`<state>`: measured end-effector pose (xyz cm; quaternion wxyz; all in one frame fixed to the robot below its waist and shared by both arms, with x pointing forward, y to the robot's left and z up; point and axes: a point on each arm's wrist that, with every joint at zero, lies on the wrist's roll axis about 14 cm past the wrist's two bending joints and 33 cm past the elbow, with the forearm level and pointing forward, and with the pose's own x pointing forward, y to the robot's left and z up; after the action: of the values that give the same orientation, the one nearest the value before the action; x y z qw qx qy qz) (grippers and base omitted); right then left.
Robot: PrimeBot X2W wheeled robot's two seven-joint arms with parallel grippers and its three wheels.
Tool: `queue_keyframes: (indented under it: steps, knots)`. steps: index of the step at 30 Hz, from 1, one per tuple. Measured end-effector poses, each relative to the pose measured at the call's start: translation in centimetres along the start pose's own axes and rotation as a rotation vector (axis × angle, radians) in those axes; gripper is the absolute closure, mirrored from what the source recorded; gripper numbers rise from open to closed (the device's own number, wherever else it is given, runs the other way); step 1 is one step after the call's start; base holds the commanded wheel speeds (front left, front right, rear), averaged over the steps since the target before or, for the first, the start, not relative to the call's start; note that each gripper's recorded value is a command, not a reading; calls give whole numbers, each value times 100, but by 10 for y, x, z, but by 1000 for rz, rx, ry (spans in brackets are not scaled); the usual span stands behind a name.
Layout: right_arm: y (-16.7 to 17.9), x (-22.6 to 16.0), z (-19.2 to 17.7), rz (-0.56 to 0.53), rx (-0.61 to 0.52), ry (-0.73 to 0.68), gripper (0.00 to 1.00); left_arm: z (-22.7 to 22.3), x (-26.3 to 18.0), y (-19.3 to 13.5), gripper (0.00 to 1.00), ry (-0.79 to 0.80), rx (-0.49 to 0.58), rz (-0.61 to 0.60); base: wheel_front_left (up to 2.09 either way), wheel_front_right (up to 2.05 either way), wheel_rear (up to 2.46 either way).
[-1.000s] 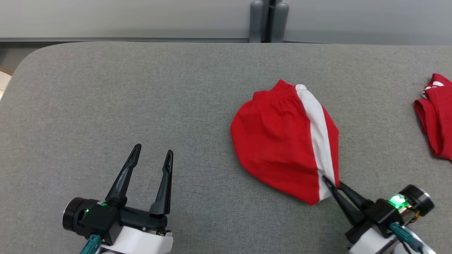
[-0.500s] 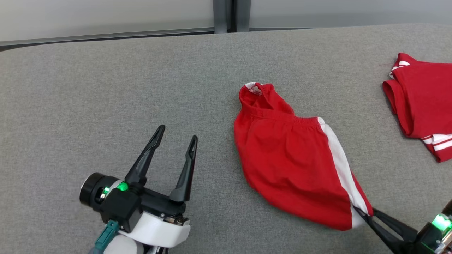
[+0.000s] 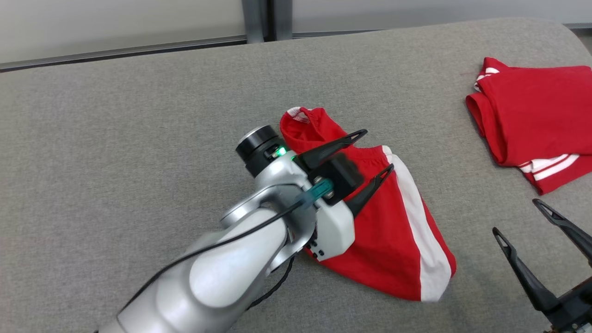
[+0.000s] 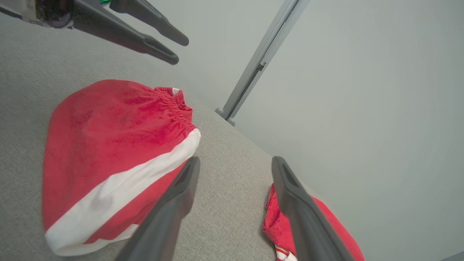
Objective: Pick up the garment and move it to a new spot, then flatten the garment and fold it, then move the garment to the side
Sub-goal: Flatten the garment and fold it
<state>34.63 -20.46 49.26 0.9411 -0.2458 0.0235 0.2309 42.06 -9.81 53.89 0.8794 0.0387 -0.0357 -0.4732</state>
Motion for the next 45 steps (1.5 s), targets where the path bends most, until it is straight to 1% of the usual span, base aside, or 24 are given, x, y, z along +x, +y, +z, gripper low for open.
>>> queue_keyframes:
  steps: [2, 4, 8, 11, 14, 16, 19, 24, 33, 39, 43, 44, 45]
  knots:
    - [1, -1, 4, -22, 14, -12, 0, -25, 15, -12, 0, 201, 37, -89, 0, 0, 0]
    - [11, -2, 5, -16, 40, -14, 0, -46, 22, -22, 0, 385, 67, -164, 0, 0, 0]
    - [17, 1, 3, -27, 78, -8, 0, -52, 40, -15, 0, 553, 111, -210, 0, 0, 0]
    - [18, 2, -2, -37, 95, 8, 0, -64, 46, -4, 0, 655, 141, -209, 0, 0, 0]
    - [22, 1, -7, -32, 110, 27, 0, -86, 41, 0, 0, 783, 130, -220, 0, 0, 0]
    - [21, 1, -8, -35, 111, 31, 0, -100, 35, -6, 0, 857, 84, -247, 0, 0, 0]
    - [20, 0, -7, -40, 111, 31, 0, -103, 32, -24, 0, 898, 29, -314, 0, 0, 0]
    - [22, -1, -6, -40, 117, 31, 0, -99, 37, -33, 0, 914, 55, -360, 0, 0, 0]
    - [22, 4, -4, -58, 142, 23, 0, -106, 51, -33, 0, 910, 79, -369, 0, 0, 0]
    - [23, 5, -9, -76, 164, 41, 0, -120, 53, -36, 0, 935, 61, -383, 0, 0, 0]
    - [20, 4, -10, -96, 169, 45, 0, -121, 54, -37, 0, 950, 56, -394, 0, 0, 0]
    - [20, 4, -10, -100, 169, 45, 0, -121, 54, -39, 61, 955, 55, -399, 0, 0, 0]
    - [18, 3, -8, -107, 169, 39, 0, -120, 52, -40, 100, 969, 53, -405, 0, 0, 0]
